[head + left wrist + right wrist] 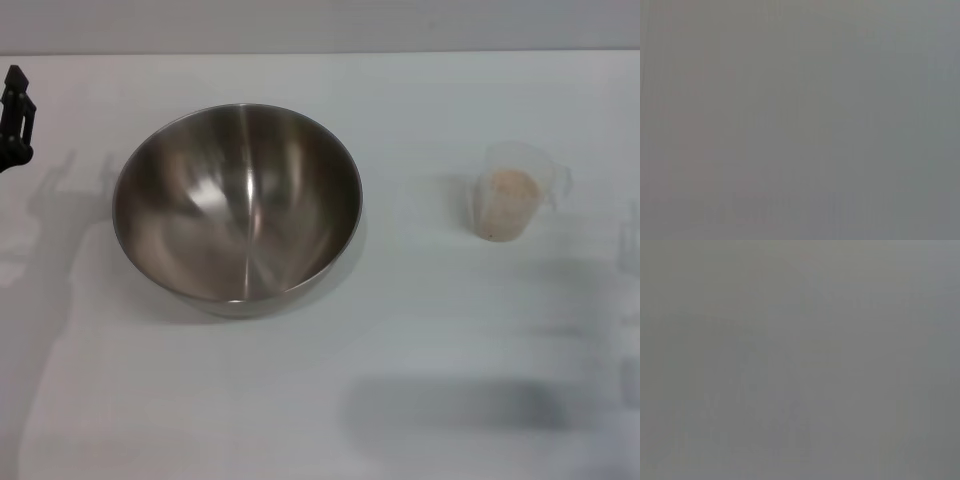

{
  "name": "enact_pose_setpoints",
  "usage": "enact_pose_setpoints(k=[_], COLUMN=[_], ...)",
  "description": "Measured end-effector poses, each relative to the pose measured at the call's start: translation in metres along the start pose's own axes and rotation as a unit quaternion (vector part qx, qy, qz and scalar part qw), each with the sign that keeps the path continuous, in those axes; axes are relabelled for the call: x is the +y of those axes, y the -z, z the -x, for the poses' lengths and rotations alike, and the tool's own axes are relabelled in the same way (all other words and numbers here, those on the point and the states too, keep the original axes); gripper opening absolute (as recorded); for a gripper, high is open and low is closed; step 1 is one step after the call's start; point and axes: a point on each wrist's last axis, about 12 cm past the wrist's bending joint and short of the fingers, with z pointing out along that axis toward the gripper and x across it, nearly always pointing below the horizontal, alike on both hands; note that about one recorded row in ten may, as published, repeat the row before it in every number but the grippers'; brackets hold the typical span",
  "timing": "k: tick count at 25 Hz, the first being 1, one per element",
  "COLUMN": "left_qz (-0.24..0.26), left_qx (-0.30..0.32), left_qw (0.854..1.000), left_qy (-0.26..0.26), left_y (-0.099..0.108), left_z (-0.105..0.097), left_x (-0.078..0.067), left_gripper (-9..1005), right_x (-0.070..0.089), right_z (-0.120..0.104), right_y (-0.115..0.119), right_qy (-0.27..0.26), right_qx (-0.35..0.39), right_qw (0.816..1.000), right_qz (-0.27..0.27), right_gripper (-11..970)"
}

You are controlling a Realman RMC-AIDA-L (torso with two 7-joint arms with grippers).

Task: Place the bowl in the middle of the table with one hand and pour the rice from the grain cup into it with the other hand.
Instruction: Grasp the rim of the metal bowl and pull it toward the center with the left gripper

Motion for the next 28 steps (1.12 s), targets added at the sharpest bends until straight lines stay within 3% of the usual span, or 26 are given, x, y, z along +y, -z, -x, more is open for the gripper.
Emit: enact_pose_setpoints(k=[5, 10, 19, 28], left_qz=[-0.001, -0.031, -0.025, -0.026], left_qx=[0.006, 0.105, 0.213, 0.303], left_qw=[1.0, 0.994, 0.977, 0.953], left_qy=[0.011, 0.004, 0.015, -0.005], left_y=[-0.007, -0.027, -0.05, -0.056], left_z=[0.007, 0.02, 0.078, 0.116], left_x=[-0.001, -0.008, -0.029, -0.05], left_gripper=[460, 458, 456, 459], right_x=[-0.001, -0.001, 0.0, 0.0], right_z=[0.0, 0.0, -0.002, -0.002], right_y=[0.0, -0.003, -0.006, -0.007], right_qy=[0.001, 0.002, 0.008, 0.012], right_qx=[0.0, -0.002, 0.005, 0.005], right_qw=[1.0, 1.0, 1.0, 1.0], right_qz=[-0.002, 0.0, 0.007, 0.012], right_gripper=[422, 421, 422, 422])
